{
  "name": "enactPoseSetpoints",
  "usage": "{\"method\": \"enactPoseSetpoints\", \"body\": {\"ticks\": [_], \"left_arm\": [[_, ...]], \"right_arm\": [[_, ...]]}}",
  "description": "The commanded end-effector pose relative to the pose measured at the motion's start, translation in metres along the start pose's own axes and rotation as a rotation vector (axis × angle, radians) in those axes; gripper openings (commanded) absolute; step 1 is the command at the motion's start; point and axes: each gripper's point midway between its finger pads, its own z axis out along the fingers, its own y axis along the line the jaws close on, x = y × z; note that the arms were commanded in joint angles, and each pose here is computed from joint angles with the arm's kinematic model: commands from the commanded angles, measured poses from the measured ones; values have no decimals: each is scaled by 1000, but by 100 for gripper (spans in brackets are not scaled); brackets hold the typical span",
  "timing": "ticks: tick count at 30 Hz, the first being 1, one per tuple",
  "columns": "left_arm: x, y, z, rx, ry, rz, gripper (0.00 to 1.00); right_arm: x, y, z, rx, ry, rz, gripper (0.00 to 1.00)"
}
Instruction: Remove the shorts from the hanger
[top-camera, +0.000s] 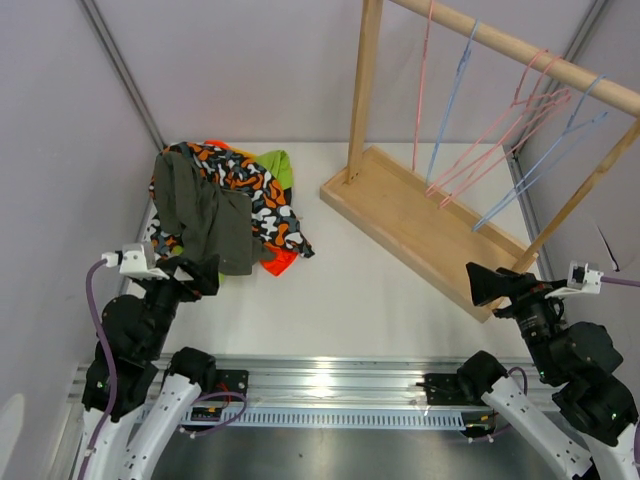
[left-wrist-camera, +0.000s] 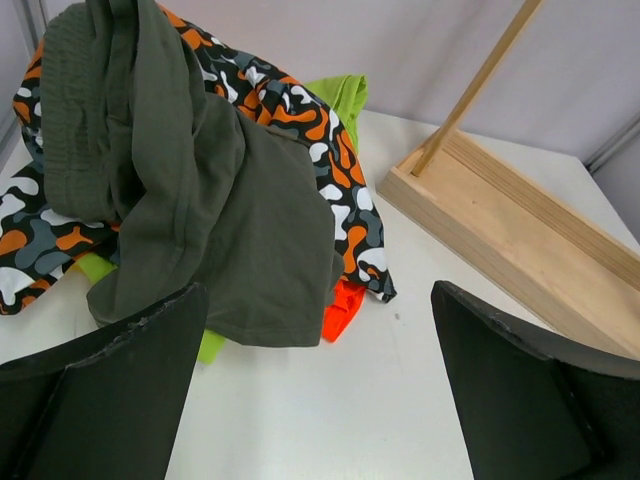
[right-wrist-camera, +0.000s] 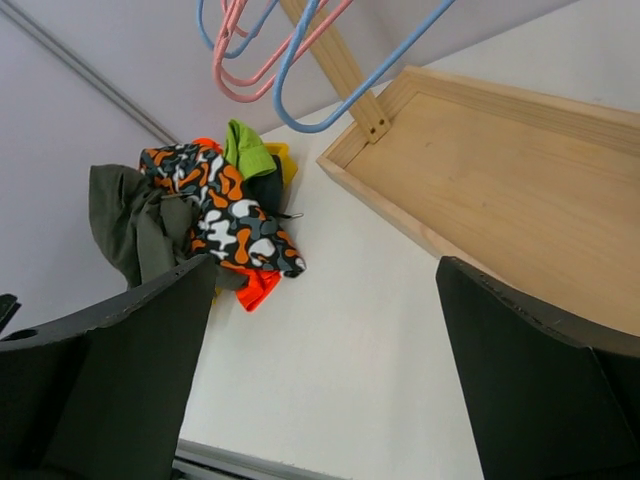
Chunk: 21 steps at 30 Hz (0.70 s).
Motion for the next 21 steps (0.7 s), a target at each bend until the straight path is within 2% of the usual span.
{"method": "enactPoseSetpoints", "body": {"ticks": [1,5,10,19,21], "left_arm": [[9,-6,9,26,44,18,99],[17,-2,15,-3,85,23,99],[15,-1,14,-9,73,19,99],[19,1,18,-25,94,20,99],[24,1,21,-27,116,18,96]], "right_arm": [[-13,-13,-6,48,-58,-51,99],[-10,-24,-6,90,-72,-60,99],[-4,-19,-3,69,-35,-81,99],[-4,-17,-3,48,-41,-81,99],[-3,-16,-3,46,-41,-81,100]]}}
